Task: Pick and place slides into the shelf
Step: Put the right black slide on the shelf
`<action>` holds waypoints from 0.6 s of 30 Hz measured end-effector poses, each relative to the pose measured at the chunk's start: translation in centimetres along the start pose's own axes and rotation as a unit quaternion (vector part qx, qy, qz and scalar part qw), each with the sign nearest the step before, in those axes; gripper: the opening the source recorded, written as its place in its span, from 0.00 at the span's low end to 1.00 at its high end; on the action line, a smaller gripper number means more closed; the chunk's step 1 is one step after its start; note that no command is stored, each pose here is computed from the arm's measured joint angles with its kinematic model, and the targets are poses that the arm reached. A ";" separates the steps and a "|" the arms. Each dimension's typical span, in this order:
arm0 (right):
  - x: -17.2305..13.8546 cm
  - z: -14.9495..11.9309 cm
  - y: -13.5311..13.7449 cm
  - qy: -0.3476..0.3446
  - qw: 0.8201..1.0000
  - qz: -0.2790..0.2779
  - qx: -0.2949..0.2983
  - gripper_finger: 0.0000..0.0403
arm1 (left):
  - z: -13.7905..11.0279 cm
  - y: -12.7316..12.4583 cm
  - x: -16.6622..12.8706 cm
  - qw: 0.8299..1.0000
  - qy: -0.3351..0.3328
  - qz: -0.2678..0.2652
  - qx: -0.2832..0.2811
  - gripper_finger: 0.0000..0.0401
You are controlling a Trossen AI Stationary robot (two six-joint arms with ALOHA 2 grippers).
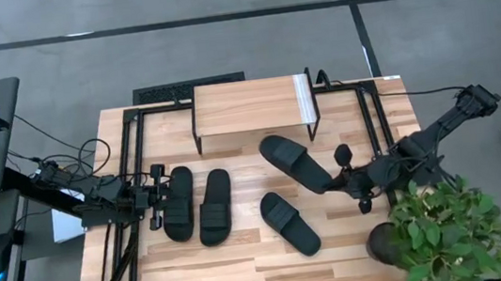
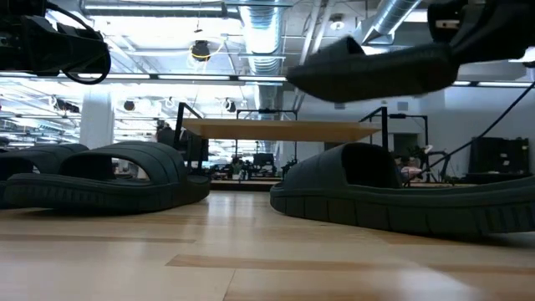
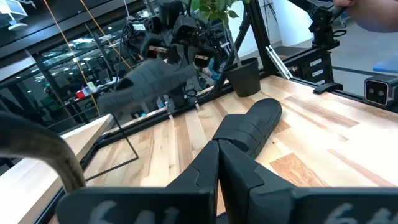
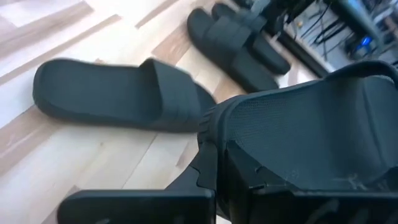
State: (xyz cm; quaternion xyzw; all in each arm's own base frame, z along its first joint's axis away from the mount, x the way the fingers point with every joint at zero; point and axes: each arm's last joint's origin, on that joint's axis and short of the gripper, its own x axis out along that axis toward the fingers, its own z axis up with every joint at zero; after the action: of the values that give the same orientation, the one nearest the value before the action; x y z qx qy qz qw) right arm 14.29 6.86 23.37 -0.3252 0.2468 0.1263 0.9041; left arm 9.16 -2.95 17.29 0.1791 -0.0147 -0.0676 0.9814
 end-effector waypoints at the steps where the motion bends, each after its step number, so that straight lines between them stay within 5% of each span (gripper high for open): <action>1: -0.1 0.1 -0.1 -0.007 1.000 -0.003 -0.005 0.00 | 0.0 0.0 0.0 1.000 0.000 0.000 0.000 0.00; 18: 0.4 0.0 -1.9 -0.045 0.999 0.002 -0.007 0.00 | 0.0 0.0 0.0 1.000 0.000 0.000 0.000 0.00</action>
State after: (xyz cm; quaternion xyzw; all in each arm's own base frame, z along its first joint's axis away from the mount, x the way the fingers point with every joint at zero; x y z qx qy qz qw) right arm 15.35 5.47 24.18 -0.3251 0.2054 0.1440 0.9118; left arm 9.16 -2.95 17.29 0.1791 -0.0148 -0.0674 0.9814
